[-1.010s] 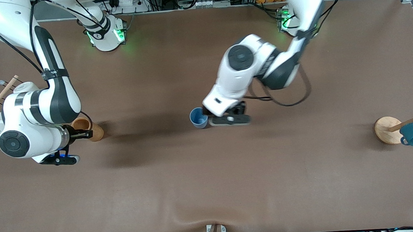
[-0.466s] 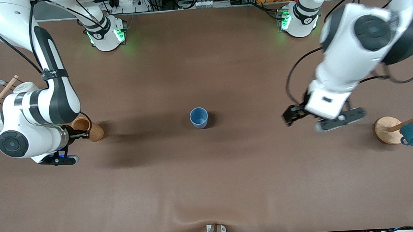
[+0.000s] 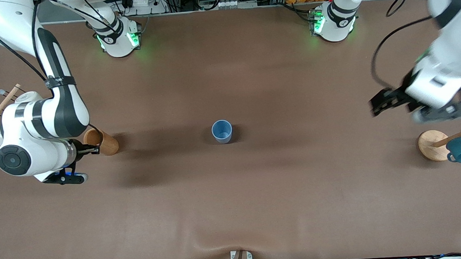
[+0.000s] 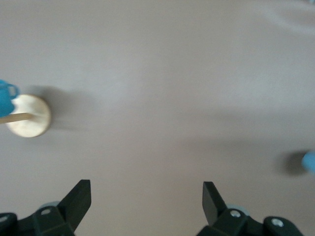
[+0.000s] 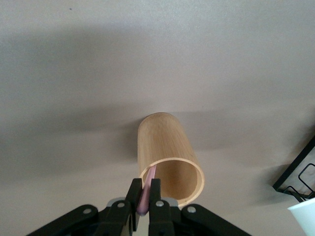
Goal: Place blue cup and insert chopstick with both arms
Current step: 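Set the blue cup down, open the left gripper and withdraw it, then lift the pink chopstick out of the tan cup with the right gripper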
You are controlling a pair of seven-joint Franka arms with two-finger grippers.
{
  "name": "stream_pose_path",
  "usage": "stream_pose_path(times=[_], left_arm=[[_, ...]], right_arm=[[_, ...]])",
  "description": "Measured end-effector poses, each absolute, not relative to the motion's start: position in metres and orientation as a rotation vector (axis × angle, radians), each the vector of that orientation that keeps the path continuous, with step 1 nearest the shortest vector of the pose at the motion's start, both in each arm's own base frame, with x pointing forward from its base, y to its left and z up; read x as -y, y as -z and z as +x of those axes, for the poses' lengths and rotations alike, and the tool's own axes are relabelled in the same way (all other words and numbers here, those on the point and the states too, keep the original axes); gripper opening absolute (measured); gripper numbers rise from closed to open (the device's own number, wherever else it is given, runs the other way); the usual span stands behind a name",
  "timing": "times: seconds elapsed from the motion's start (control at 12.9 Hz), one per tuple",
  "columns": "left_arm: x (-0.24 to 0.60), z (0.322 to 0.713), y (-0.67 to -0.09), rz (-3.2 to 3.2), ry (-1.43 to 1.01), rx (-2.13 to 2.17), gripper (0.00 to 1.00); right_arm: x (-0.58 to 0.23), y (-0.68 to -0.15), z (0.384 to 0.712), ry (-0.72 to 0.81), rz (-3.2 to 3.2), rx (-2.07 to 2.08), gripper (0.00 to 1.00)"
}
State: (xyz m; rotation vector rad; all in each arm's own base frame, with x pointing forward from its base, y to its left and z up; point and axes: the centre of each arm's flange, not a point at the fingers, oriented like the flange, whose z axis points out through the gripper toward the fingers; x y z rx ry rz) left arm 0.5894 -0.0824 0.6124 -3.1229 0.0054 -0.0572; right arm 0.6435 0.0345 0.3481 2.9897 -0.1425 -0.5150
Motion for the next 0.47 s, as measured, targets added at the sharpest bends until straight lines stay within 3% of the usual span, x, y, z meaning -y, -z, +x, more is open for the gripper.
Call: stream_pose_path(times=[0.47], left_arm=[[0.022,0.554,-0.642,-3.107,-0.063,-0.039,1.0]], right_arm=[[-0.033,-0.388,0.643,0.432,3.01,0.144,0.11]])
